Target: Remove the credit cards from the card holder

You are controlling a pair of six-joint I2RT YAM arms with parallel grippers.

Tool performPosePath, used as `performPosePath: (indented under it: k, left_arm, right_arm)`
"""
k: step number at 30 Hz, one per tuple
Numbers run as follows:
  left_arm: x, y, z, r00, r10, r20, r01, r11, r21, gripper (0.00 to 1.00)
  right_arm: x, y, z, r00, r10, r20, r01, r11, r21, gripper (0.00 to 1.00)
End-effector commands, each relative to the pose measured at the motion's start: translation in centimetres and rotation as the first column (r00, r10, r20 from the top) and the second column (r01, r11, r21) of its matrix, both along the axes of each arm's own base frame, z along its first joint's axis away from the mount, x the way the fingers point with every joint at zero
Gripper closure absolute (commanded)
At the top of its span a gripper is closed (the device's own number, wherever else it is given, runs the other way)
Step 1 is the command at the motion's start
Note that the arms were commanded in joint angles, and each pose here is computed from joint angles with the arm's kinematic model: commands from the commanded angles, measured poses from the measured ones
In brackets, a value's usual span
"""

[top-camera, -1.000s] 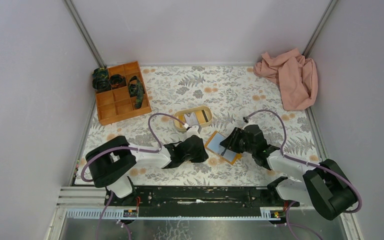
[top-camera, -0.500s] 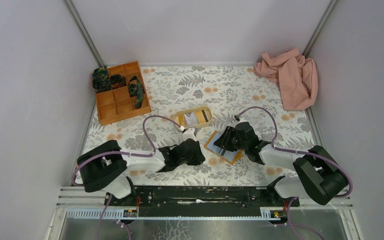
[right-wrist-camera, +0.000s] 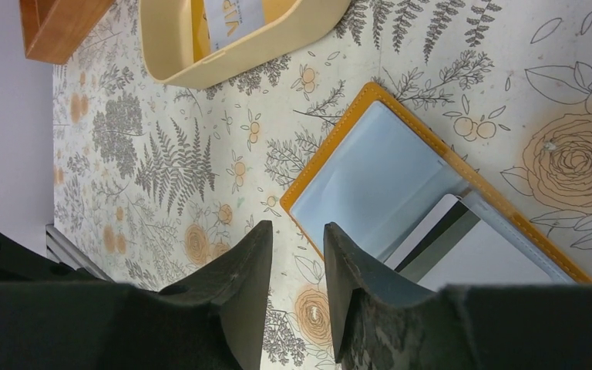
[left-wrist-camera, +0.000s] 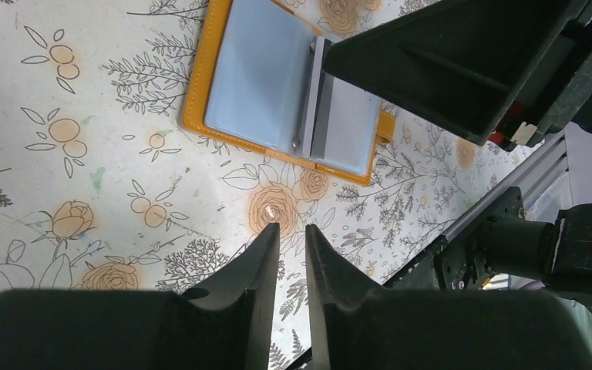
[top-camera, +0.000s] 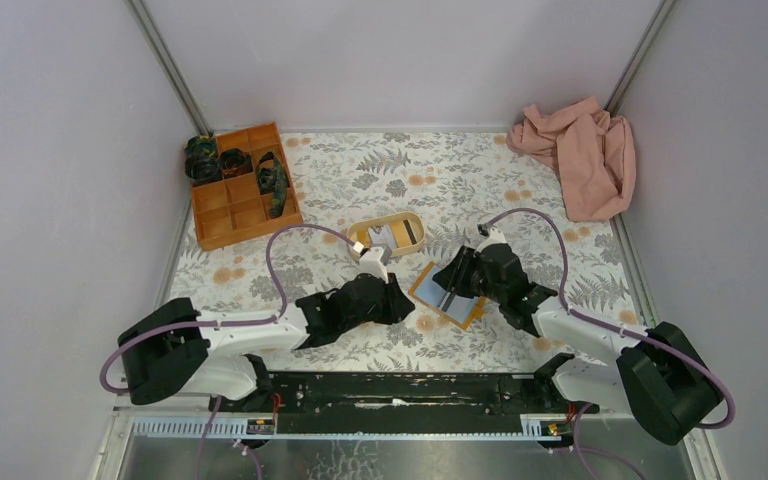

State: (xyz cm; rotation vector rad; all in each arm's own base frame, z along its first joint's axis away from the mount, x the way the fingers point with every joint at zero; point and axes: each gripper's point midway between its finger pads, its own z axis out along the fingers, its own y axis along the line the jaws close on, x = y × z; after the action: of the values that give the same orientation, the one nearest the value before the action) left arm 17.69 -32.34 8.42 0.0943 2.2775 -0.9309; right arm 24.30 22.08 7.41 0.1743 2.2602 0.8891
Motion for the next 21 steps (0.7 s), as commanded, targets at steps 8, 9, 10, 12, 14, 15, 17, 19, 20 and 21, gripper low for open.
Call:
performPosePath:
  k: [8, 9, 10, 12, 14, 15, 17, 19, 20, 21]
  left_arm:
    - [3.5, -2.1, 0.3, 0.993, 0.05, 0.105, -0.056, 0.997, 0.055, 0.16]
    - [4.1, -1.9, -0.4, 0.992, 0.068, 0.101, -0.076, 0.994, 0.078, 0.11]
    - [4.7, -2.0, -0.8, 0.992, 0.078, 0.098, -0.087, 0.993, 0.085, 0.08]
    - [5.7, -2.1, -1.3, 0.992, 0.092, 0.083, -0.099, 0.993, 0.072, 0.06]
    - [6.7, -2.3, -1.0, 0.991, 0.103, 0.082, -0.106, 0.993, 0.042, 0.06]
    - [7.1, -2.5, -0.8, 0.991, 0.107, 0.08, -0.11, 0.993, 0.032, 0.06]
    - [7.9, -3.0, -0.6, 0.992, 0.106, 0.075, -0.108, 0.994, 0.028, 0.07]
    - [8.3, -3.7, -0.5, 0.994, 0.09, 0.067, -0.092, 0.996, 0.023, 0.07]
    - [8.3, -4.2, -0.2, 0.995, 0.08, 0.067, -0.081, 0.997, 0.012, 0.07]
    - [8.3, -4.6, 0.0, 0.995, 0.071, 0.067, -0.071, 0.997, -0.001, 0.07]
  right_arm:
    - [-2.5, -0.1, 0.0, 0.999, 0.045, -0.005, -0.045, 0.998, 0.034, 0.62]
    - [-3.5, 0.2, -0.2, 0.998, 0.064, -0.013, -0.064, 0.997, 0.05, 0.64]
    - [-4.7, 0.5, -0.4, 0.996, 0.084, -0.016, -0.083, 0.995, 0.055, 0.65]
    - [-6.8, 0.5, -1.1, 0.995, 0.1, -0.029, -0.099, 0.994, 0.036, 0.67]
    - [-8.2, 0.0, -1.9, 0.995, 0.094, -0.038, -0.093, 0.995, 0.024, 0.67]
    - [-8.7, -0.5, -2.3, 0.995, 0.085, -0.044, -0.084, 0.996, 0.019, 0.67]
    - [-9.1, -1.5, -3.0, 0.997, 0.053, -0.048, -0.052, 0.999, 0.013, 0.71]
    - [-9.5, -2.5, -4.3, 0.998, 0.021, -0.066, -0.022, 1.0, -0.009, 0.76]
    - [-9.5, -2.9, -4.7, 0.997, 0.008, -0.071, -0.009, 1.0, -0.018, 0.77]
    - [-9.5, -3.3, -5.1, 0.997, -0.009, -0.078, 0.007, 0.999, -0.031, 0.78]
